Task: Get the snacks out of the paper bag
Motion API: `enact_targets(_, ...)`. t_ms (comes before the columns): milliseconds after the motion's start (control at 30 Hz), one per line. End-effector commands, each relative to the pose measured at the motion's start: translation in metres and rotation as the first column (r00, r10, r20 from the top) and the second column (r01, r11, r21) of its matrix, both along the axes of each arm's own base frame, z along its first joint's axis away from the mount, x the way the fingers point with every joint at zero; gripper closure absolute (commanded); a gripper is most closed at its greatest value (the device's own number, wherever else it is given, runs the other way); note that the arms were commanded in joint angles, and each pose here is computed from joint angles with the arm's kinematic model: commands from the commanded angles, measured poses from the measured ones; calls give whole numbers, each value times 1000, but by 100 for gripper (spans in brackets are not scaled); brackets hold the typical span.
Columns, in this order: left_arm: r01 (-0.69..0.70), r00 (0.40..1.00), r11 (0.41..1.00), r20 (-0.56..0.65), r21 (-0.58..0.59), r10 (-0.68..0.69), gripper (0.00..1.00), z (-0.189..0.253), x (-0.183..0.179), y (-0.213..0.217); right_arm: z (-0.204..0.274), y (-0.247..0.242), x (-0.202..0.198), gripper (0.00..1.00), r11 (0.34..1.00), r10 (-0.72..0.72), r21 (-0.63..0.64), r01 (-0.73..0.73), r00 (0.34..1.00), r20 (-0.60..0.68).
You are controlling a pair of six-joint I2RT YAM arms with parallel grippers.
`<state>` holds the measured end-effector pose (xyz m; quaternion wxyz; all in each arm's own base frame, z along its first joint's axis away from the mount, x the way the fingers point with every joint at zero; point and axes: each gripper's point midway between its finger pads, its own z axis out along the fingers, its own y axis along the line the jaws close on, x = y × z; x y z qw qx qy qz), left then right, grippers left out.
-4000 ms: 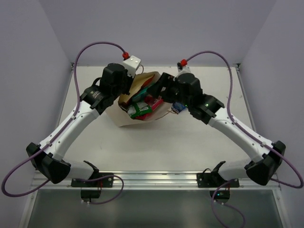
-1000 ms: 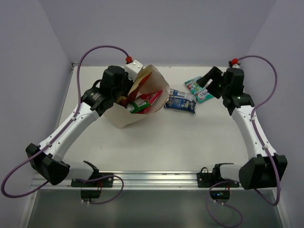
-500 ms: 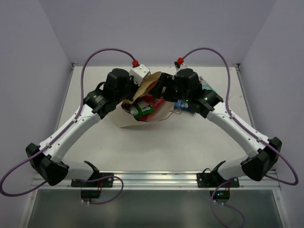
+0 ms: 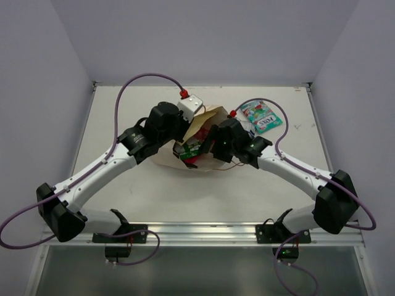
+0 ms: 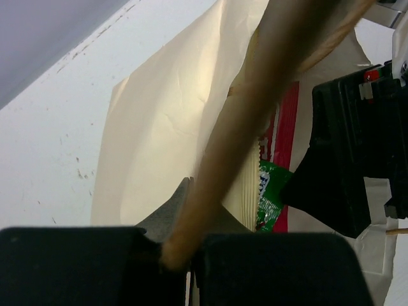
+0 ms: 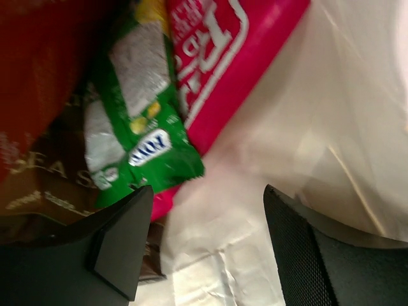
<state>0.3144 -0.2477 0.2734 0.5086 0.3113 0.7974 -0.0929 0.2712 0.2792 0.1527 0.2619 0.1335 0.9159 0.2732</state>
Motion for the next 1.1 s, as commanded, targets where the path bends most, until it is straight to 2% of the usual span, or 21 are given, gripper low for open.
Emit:
enact_targets(0,-34,999,998,31,-50,36,100,8,1,5,29,13,19,27,989,-72,133,60,993,92)
enact_targets(133,-35,999,997,23,-63,37,100,7,-1,4,39,28,22,26,984,-43,179,21,992,117)
enact_targets(500,-64,998,994,12,-90,65,100,10,3,2,29,53,16,29,972,12,232,-26,998,63)
enact_targets(767,-71,997,994,2,-78,71,100,3,3,3,61,60,12,37,958,46,275,-78,992,122)
enact_targets(933,-74,997,995,-6,-72,74,100,-1,3,4,62,61,20,44,964,42,254,-80,988,149)
enact_targets(1067,-77,997,994,-9,-74,77,100,-1,2,5,54,65,27,44,967,30,246,-66,989,146)
